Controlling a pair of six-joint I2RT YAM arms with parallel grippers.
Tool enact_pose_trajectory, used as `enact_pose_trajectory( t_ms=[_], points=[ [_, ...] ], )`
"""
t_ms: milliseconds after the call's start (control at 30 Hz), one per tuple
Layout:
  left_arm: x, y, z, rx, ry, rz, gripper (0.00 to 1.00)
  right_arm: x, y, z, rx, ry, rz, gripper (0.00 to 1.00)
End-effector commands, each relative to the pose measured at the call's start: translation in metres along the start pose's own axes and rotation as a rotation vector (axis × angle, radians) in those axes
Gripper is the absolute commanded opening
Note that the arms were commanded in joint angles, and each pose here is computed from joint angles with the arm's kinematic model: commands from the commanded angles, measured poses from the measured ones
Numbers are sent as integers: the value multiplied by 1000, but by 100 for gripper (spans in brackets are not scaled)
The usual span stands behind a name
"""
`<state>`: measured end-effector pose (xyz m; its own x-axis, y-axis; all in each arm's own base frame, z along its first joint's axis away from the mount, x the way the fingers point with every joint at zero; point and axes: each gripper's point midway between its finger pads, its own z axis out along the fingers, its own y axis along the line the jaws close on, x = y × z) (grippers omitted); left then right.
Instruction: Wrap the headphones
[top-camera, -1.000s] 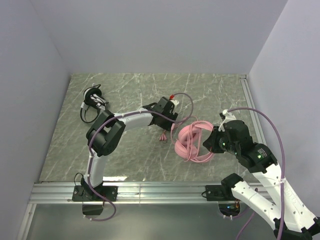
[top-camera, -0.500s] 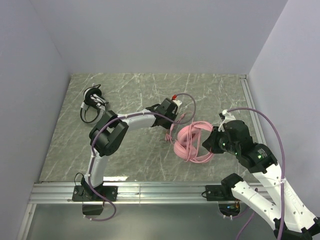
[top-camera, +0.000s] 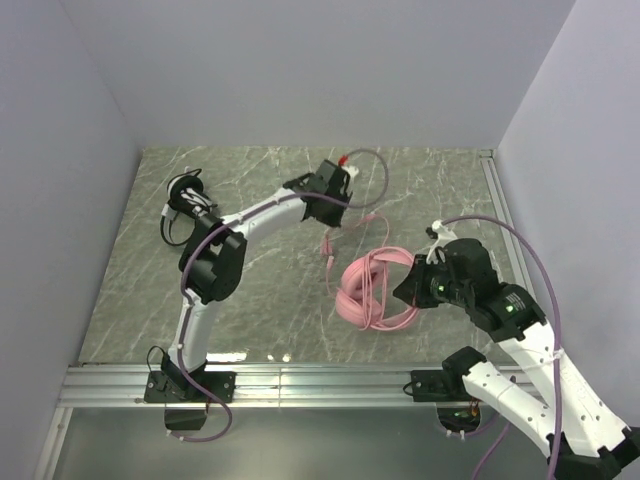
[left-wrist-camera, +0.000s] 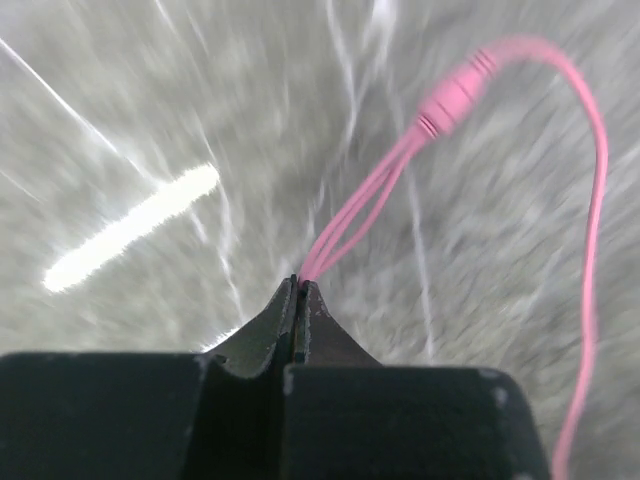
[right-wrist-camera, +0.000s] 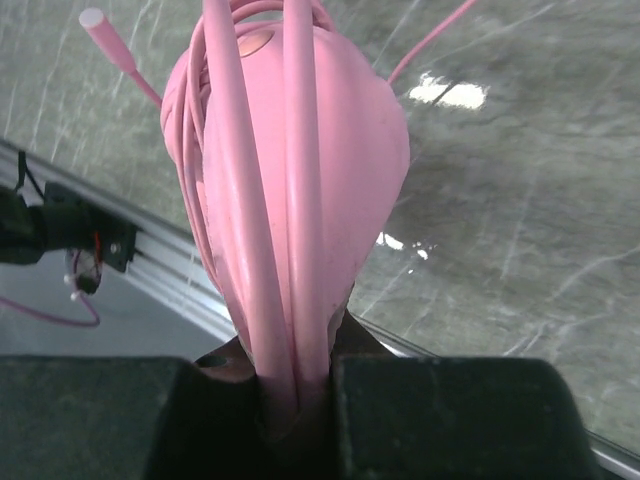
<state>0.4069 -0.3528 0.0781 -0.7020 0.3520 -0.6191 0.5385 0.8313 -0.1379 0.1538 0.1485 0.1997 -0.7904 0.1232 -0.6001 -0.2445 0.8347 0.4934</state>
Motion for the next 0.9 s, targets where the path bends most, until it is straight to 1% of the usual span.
enact_pose_trajectory(
  t_ms=[0, 67, 100, 167, 300, 367, 467, 567, 667, 733, 767, 833, 867],
  points=[
    [-61, -12, -46, 71, -125, 30, 0, -10, 35, 4, -184, -29, -62, 0],
    [-66, -15, -52, 113, -136, 22, 0, -7, 37, 6, -195, -20, -75, 0],
    [-71, -25, -59, 181, -150, 23, 0, -7, 39, 6, -205, -21, -85, 0],
    [-75, -26, -67, 220, -162, 8, 0, -8, 42, 3, -217, -34, -100, 0],
    [-86, -22, -93, 211, -196, 2, 0, -20, 48, -5, -242, -100, -140, 0],
    [-96, -25, -111, 223, -228, 7, 0, -30, 60, -15, -305, -167, -189, 0],
    [-96, -33, -129, 256, -217, 13, 0, -51, 72, -32, -351, -297, -238, 0],
    [-86, -39, -141, 282, -185, 17, 0, -75, 78, -48, -340, -413, -274, 0],
    [-74, -40, -149, 282, -174, 20, 0, -89, 86, -58, -357, -473, -303, 0],
    [-72, -41, -152, 285, -178, 21, 0, -88, 97, -58, -417, -465, -315, 0],
    [-73, -41, -155, 285, -175, 25, 0, -85, 114, -63, -513, -452, -329, 0],
    [-77, -41, -158, 281, -176, 26, 0, -76, 125, -58, -599, -397, -317, 0],
    [-83, -42, -163, 283, -182, 29, 0, -67, 138, -62, -685, -348, -316, 0]
  ],
)
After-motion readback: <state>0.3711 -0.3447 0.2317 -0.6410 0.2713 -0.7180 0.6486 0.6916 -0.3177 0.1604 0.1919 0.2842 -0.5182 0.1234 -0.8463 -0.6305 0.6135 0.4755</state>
